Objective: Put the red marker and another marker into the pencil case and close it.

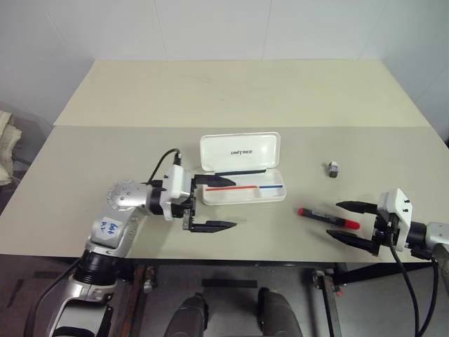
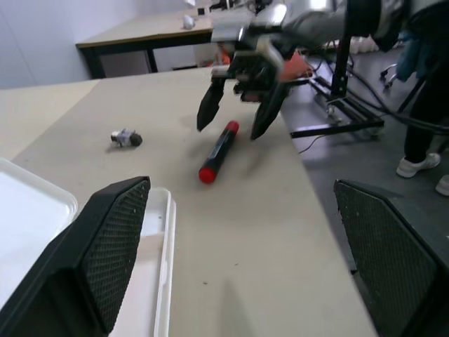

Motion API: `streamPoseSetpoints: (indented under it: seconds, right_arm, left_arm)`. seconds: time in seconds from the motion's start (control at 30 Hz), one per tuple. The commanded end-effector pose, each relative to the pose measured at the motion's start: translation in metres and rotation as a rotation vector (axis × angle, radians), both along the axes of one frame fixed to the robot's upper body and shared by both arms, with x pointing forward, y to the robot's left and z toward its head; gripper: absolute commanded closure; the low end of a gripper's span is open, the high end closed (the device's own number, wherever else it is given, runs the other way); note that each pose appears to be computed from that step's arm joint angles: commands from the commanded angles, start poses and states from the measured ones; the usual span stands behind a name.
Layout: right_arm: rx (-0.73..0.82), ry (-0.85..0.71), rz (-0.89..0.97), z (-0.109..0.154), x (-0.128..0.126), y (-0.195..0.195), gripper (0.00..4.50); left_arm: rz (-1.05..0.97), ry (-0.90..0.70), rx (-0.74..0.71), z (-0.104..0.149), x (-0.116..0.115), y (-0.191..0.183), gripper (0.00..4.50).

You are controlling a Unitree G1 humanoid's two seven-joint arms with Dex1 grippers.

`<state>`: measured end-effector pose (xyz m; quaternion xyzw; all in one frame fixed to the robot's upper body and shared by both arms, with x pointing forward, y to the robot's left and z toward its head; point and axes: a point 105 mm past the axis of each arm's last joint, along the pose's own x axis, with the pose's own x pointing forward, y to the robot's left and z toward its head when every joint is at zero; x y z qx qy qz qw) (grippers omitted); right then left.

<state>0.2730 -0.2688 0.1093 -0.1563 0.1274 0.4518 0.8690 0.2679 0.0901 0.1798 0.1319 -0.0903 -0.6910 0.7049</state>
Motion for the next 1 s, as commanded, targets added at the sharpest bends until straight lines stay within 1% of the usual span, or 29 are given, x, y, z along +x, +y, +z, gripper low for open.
streamPoseSetpoints:
  seconds: [0.03, 0.13, 0.23, 0.37, 0.47, 0.5, 0.53, 0.63, 0.67, 0.73, 0.83, 0.9, 1.0]
  right_arm:
    - [-0.056, 0.006, 0.037, -0.004, 0.005, -0.005, 0.0]
    - [-0.068, 0.032, 0.05, -0.011, 0.012, -0.003, 0.0]
    - [-0.059, 0.064, 0.087, -0.017, 0.014, 0.003, 0.59]
    - [-0.023, 0.054, 0.144, -0.011, 0.016, 0.021, 2.06]
    - [-0.023, 0.039, 0.18, -0.007, 0.016, 0.03, 3.14]
    - [-0.025, 0.033, 0.185, -0.006, 0.017, 0.032, 3.58]
    - [-0.027, 0.028, 0.192, -0.005, 0.017, 0.033, 3.89]
    - [-0.03, 0.023, 0.203, -0.004, 0.017, 0.036, 3.9]
    - [-0.034, -0.001, 0.21, 0.001, 0.019, 0.04, 3.9]
    - [-0.047, -0.066, 0.254, 0.017, 0.023, 0.05, 3.9]
    - [-0.059, -0.107, 0.296, 0.03, 0.025, 0.058, 3.9]
    - [-0.069, -0.151, 0.361, 0.046, 0.025, 0.07, 3.9]
    - [-0.084, -0.204, 0.441, 0.063, 0.027, 0.084, 3.9]
  left_arm:
    - [-0.004, 0.002, 0.014, 0.009, -0.009, 0.016, 0.02]
    - [0.02, 0.006, 0.053, 0.007, -0.011, 0.028, 0.02]
    - [0.046, 0.003, 0.077, 0.008, -0.012, 0.038, 0.0]
    - [0.083, -0.006, 0.088, 0.008, -0.011, 0.045, 0.0]
    - [0.099, -0.01, 0.09, 0.008, -0.011, 0.047, 0.0]
    - [0.1, -0.011, 0.091, 0.007, -0.012, 0.048, 0.0]
    - [0.102, -0.011, 0.092, 0.007, -0.012, 0.048, 0.0]
    - [0.105, -0.012, 0.094, 0.007, -0.012, 0.048, 0.0]
    - [0.112, -0.014, 0.096, 0.006, -0.011, 0.05, 0.0]
    - [0.134, -0.016, 0.102, 0.005, -0.009, 0.056, 0.0]
    - [0.156, -0.023, 0.108, 0.004, -0.006, 0.06, 0.0]
    - [0.182, -0.024, 0.117, 0.002, -0.004, 0.068, 0.0]
    - [0.214, -0.028, 0.126, 0.0, -0.003, 0.075, 0.0]
